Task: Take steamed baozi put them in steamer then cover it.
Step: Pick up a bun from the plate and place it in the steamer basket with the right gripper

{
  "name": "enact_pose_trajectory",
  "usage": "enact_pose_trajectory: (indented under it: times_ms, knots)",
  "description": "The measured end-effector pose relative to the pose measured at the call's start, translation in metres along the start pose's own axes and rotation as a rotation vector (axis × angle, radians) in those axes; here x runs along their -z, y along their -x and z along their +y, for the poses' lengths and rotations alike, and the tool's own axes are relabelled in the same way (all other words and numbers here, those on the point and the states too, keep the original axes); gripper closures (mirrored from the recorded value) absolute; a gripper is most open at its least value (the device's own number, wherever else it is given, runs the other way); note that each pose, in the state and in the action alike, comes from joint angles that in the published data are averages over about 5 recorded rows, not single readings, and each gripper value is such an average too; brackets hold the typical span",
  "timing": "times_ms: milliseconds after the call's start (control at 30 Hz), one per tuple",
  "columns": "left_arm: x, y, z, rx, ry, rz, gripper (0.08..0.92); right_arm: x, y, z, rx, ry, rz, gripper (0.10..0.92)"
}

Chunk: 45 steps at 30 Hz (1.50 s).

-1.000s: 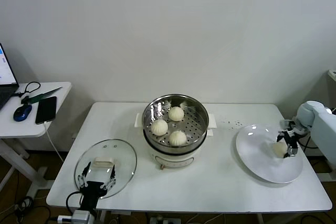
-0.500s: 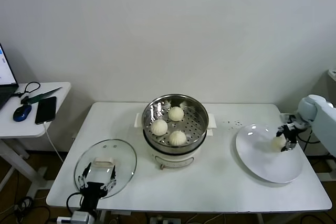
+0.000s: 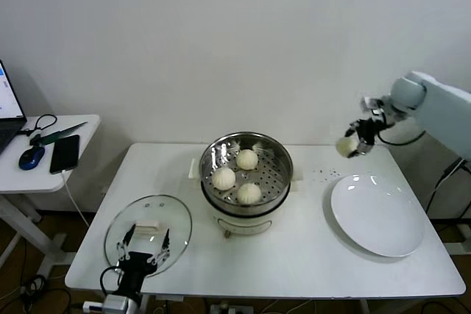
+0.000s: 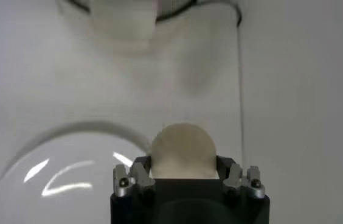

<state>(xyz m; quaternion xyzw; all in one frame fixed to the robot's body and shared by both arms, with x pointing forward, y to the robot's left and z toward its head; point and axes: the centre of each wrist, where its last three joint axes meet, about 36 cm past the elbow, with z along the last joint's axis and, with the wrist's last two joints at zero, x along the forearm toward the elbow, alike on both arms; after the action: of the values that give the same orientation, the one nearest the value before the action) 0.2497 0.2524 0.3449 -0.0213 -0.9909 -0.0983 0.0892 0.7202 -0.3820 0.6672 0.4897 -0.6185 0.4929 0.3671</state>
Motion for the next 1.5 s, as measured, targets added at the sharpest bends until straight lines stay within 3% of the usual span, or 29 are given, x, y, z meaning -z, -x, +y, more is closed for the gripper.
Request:
enact_pose_trajectory:
  times_ms: [300, 633, 1500]
  knots:
    - [0.003, 0.001, -0.003, -0.026, -0.013, -0.027, 0.177, 0.111, -0.001, -0.002, 0.056, -0.038, -0.071, 0.335]
    - [0.007, 0.001, 0.002, -0.025, -0.015, -0.048, 0.177, 0.193, 0.035, 0.011, 0.127, -0.090, -0.041, 0.335]
    - [0.004, 0.007, 0.007, -0.005, -0.028, -0.057, 0.177, 0.201, 0.125, 0.039, 0.201, -0.121, 0.089, 0.292]
